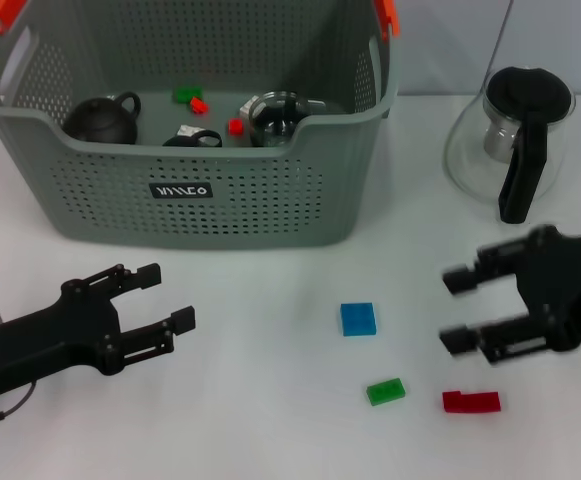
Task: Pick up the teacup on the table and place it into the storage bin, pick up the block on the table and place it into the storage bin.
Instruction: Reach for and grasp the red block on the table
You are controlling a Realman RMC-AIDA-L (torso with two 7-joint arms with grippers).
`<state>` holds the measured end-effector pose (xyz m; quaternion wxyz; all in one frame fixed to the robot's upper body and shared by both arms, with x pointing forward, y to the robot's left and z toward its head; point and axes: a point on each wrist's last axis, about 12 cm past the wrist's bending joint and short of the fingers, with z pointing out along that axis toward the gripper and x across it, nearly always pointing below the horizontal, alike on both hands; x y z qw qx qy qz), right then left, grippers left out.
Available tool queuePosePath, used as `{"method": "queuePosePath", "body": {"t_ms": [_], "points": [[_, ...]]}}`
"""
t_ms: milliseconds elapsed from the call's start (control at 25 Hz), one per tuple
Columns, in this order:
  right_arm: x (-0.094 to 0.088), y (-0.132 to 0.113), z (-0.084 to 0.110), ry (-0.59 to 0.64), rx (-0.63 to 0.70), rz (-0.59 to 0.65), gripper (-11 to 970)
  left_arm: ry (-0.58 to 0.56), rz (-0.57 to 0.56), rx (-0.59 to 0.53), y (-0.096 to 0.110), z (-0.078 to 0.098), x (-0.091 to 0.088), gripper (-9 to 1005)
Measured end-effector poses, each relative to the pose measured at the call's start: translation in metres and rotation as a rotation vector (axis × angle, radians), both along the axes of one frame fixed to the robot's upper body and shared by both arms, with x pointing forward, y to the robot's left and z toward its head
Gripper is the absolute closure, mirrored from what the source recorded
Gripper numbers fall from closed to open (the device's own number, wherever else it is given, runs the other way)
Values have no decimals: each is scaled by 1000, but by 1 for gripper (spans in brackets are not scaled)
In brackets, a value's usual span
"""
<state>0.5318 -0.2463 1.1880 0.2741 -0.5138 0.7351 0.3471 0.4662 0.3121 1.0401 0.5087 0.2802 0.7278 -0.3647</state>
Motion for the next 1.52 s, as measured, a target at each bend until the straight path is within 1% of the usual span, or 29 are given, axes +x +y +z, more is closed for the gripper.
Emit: {"method": "queuePosePath", "body": {"t_ms": [40, 160, 240, 320, 360, 560, 720, 1000, 1280, 1520], "points": [[1, 2, 1, 21, -41, 6, 256, 0, -1, -1, 0, 0, 0, 201], [8, 11, -1, 84, -226, 16, 258, 2, -1, -4, -1, -1, 0, 201], [12, 20, -5, 93, -329, 35, 269, 3, 0, -5, -2, -1, -1, 201], [14, 29, -9, 87, -385, 64, 280, 3, 0, -5, -2, -1, -1, 201], [15, 33, -10, 79, -402, 75, 286, 3, 1, -5, -2, -1, -1, 201], [19, 50, -20, 54, -473, 78, 401, 4, 5, -4, -2, -2, 0, 201], [19, 59, -35, 57, -550, 92, 493, 9, 11, 0, -2, -3, 0, 201], [16, 73, -56, 34, -619, 133, 493, 15, 14, -3, -4, -5, 1, 201], [17, 76, -63, 0, -644, 128, 497, 26, 19, -2, -5, -7, 1, 202], [15, 82, -74, 3, -670, 144, 501, 26, 21, -2, -5, -7, 0, 202]]}}
